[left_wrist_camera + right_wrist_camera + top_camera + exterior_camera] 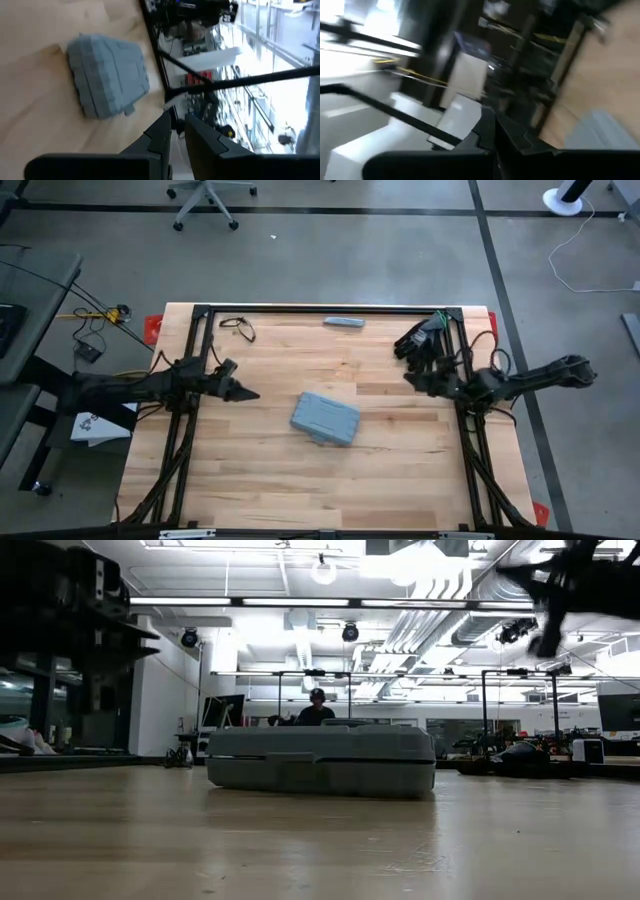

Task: Prefit tool cases
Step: Return to Home Position

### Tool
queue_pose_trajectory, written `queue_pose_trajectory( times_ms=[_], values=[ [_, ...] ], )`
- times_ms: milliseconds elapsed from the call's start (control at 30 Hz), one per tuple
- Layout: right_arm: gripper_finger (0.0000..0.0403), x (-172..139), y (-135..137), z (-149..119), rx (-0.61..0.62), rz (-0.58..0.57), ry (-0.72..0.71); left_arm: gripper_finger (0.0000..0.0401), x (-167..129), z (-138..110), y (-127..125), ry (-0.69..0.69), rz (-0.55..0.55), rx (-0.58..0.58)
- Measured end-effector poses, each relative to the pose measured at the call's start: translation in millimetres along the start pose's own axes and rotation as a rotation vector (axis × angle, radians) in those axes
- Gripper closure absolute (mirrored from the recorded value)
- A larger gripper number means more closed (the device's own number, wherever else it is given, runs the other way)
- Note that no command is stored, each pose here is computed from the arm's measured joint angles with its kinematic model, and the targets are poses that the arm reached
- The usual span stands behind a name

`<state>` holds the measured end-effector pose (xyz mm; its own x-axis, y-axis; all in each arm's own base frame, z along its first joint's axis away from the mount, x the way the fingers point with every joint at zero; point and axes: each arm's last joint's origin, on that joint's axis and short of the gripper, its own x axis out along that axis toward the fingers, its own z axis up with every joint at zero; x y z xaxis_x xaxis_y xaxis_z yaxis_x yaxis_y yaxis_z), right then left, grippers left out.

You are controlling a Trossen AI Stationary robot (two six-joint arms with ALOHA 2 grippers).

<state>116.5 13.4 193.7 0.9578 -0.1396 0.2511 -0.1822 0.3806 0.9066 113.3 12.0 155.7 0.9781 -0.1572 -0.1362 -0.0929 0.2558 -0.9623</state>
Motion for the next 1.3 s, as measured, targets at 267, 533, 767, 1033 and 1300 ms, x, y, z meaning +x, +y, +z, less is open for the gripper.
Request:
queue_pose_trajectory(
  times_ms=[267,533,767,1033,1300],
  values=[
    [0.0403,-10.4,-9.3,-1.9,0.046,-0.105,0.060,0.0353,-8.7,3.7,-0.3,-0.035,-0.021,0.008],
    [0.0403,-20.5,-27.7,-10.2,0.215,-0.291,0.207,0.0353,-13.3,7.5,-2.0,0.026,-0.073,-0.029],
    [0.0403,-21.2,-27.7,-12.8,0.231,-0.281,0.291,0.0353,-17.5,22.1,-8.0,-0.314,-0.081,0.013],
    [0.0403,-21.2,-27.7,-12.9,0.108,-0.262,0.311,0.0352,-19.2,26.6,-7.1,-0.463,-0.045,0.004],
    [0.0403,-21.2,-27.7,-12.9,0.073,-0.256,0.315,0.0352,-19.1,26.4,-7.0,-0.456,-0.046,0.004]
  ],
)
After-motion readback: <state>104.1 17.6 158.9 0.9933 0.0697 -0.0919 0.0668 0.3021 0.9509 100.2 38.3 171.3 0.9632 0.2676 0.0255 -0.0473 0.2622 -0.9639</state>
